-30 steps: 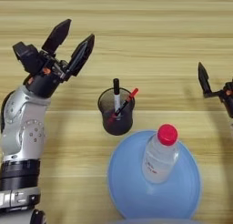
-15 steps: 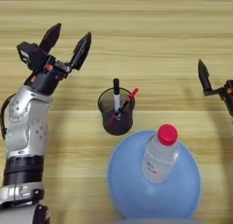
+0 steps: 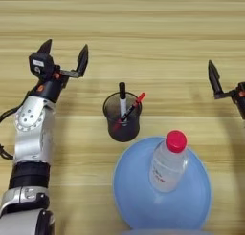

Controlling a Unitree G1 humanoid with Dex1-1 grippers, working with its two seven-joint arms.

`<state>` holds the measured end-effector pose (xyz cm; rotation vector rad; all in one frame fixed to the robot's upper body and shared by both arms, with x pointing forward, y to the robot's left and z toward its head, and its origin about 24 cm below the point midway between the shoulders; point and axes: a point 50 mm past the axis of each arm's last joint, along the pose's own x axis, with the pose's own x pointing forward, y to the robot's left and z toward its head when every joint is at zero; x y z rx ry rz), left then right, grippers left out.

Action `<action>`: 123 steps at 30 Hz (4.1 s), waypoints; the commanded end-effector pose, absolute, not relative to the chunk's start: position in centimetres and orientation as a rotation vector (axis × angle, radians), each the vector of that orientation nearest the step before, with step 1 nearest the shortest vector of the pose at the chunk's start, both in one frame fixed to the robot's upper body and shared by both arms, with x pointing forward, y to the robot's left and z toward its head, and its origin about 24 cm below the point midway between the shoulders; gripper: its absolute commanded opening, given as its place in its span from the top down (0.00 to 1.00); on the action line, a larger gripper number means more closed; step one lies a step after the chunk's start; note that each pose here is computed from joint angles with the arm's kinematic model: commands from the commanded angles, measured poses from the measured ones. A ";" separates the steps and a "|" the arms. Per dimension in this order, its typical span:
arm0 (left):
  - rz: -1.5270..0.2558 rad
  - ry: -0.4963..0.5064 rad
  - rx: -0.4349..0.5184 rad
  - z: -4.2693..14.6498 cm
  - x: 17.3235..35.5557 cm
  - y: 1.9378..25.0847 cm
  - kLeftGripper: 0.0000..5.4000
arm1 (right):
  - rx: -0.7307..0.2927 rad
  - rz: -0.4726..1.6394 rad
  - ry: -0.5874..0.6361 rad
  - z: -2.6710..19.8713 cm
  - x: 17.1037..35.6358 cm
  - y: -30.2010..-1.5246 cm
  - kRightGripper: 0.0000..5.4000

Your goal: Move the objects on the table

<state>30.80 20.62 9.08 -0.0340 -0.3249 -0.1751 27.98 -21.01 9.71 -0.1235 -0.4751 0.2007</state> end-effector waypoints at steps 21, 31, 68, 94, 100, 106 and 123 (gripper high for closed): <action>-0.069 -0.198 0.028 5.5 31.7 21.3 0.00 | -0.059 1.043 -0.493 18.4 21.5 -17.9 0.00; -0.067 -0.194 0.042 5.0 31.5 21.1 0.00 | -0.109 1.347 -0.247 18.1 20.0 -16.9 0.00; -0.062 -0.199 0.047 5.0 31.6 21.3 0.00 | -0.321 1.611 0.043 14.8 20.4 -13.8 0.40; -0.075 -0.223 0.050 5.5 31.8 21.2 0.00 | -0.257 1.585 -0.092 18.0 21.2 -14.2 0.65; -0.116 -0.269 0.050 6.2 31.8 20.8 0.00 | -0.181 1.480 -0.169 21.1 22.4 -14.7 0.65; -0.149 -0.314 0.053 7.0 31.7 20.5 0.00 | -0.153 1.367 -0.170 22.8 23.5 -15.4 0.65; -0.484 -0.636 0.009 15.0 30.1 19.9 0.00 | -0.211 1.214 -0.153 23.8 25.5 -15.7 0.65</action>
